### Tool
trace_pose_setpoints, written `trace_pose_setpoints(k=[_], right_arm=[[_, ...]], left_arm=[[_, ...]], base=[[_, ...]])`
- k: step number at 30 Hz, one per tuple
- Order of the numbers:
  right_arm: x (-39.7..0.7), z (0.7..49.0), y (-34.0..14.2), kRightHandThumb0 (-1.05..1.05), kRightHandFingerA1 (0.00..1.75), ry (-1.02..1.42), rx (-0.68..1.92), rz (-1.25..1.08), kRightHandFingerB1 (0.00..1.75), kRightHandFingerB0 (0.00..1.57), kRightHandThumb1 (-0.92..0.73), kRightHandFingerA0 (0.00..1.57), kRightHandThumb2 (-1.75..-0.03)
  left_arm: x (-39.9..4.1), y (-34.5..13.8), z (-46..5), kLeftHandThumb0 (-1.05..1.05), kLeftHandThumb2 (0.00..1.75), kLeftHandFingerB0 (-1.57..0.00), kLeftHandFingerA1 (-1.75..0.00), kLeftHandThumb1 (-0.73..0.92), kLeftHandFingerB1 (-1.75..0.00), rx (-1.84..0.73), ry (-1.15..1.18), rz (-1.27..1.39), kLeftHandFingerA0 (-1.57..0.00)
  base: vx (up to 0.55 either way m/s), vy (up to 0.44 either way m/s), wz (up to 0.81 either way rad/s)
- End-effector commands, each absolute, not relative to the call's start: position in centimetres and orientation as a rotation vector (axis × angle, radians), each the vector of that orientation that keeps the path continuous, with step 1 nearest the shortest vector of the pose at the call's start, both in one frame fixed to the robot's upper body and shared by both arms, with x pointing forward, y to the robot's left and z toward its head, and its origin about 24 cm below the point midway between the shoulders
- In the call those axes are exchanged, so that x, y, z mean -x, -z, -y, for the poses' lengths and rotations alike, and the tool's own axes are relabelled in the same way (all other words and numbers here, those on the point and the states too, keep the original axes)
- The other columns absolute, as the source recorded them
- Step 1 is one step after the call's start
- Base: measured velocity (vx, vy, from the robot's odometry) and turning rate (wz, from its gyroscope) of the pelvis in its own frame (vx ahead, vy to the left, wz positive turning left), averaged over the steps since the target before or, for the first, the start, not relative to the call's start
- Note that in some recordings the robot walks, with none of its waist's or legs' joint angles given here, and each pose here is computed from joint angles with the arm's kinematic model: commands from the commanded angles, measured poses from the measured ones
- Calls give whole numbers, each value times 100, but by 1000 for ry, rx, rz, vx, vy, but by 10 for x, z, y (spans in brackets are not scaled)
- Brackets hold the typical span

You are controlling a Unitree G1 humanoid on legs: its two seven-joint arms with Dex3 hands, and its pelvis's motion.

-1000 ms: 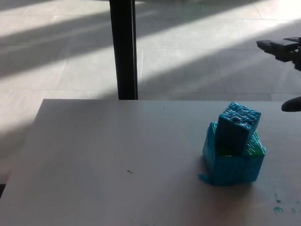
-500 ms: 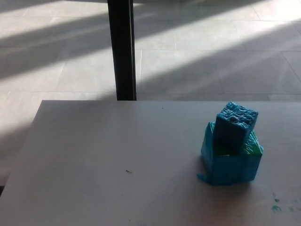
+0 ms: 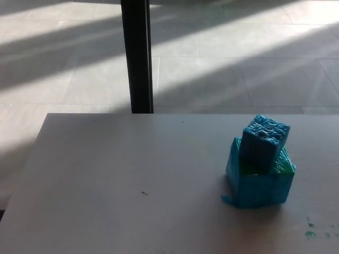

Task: The robot uses its right hand to pick up the small cube kept on the middle on the desk and place it on the bigger cube kept next to it

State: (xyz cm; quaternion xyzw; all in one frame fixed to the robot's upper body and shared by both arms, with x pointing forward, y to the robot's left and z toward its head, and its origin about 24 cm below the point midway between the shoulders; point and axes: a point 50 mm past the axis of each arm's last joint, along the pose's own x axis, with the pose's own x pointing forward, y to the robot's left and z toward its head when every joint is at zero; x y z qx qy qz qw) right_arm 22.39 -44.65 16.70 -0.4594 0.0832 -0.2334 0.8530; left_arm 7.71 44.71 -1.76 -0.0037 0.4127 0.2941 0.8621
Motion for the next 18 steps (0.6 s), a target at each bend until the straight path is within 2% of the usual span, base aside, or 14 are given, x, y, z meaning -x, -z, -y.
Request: trace_pose_setpoints(k=[1, 2, 3, 5, 6, 7, 10, 11, 12, 13, 15, 16, 17, 18], right_arm=[[-166, 464, -77, -81, 47, 887, 579, -343, 36, 0, -58, 0, -91], [-164, 464, -73, -81, 47, 893, 567, -353, 36, 0, -58, 0, -91], [-156, 463, -58, -70, 16, 946, 439, -370, 36, 1, -75, 0, -62], [-150, 463, -50, -66, 21, 985, 410, -381, 39, 0, -75, 0, -64], [-140, 462, -39, -60, 13, 1036, 322, -384, 43, 0, -74, 0, -61], [-134, 461, -32, -65, 14, 1063, 276, -396, 31, 2, -78, 0, -65], [-128, 461, -23, -60, 16, 1101, 237, -418, 33, 3, -77, 0, -62], [-123, 460, -18, -61, 15, 1129, 154, -399, 29, 2, -77, 0, -61], [-120, 459, -15, -58, 8, 1144, 104, -391, 36, 0, -76, 0, -60], [-116, 457, -12, -56, 16, 1163, 66, -388, 40, 0, -74, 0, -61], [-109, 456, -7, -61, 18, 1196, 45, -425, 33, 3, -76, 0, -63], [-103, 456, -2, -59, 17, 1224, -15, -421, 24, 4, -76, 0, -63], [-102, 458, 1, -58, 31, 1252, -70, -417, 32, 1, -75, 0, -63], [-98, 457, 7, -62, 36, 1247, -147, -424, 20, 1, -71, 0, -68]], left_arm=[[-76, 19, -448, -94, 82, -28, -53, 81, -41, 7, -619, -867, -36], [-76, 19, -448, -94, 82, -28, -53, 81, -41, 6, -619, -867, -36], [-76, 19, -447, -93, 80, -29, -52, 83, -41, 8, -626, -868, -36], [-75, 20, -447, -94, 80, -30, -51, 82, -40, 6, -627, -872, -37], [-76, 20, -447, -88, 72, -32, -48, 92, -38, 10, -626, -871, -36], [-75, 20, -446, -88, 72, -31, -47, 92, -38, 10, -621, -872, -35], [-75, 20, -446, -94, 79, -28, -50, 85, -39, 3, -611, -877, -33], [-75, 21, -446, -90, 69, -30, -47, 92, -37, 14, -615, -876, -32], [-74, 21, -447, -84, 116, -20, -55, 73, -47, 13, -614, -877, -23], [-73, 21, -447, -90, 70, -30, -48, 92, -38, 6, -613, -881, -32], [-73, 20, -448, -95, 79, -28, -52, 85, -40, 7, -620, -884, -33], [-73, 20, -448, -90, 70, -31, -49, 92, -38, -3, -616, -884, -32], [-73, 20, -447, -88, 120, -22, -58, 78, -47, -6, -614, -882, -32], [-73, 20, -447, -90, 72, -34, -48, 92, -38, -4, -620, -883, -37]], base=[[0, 0, 0], [0, 0, 0], [0, 0, 0], [0, 0, 0], [0, 0, 0], [0, 0, 0], [0, 0, 0], [0, 0, 0], [0, 0, 0], [0, 0, 0], [0, 0, 0], [0, 0, 0], [0, 0, 0], [0, 0, 0]])
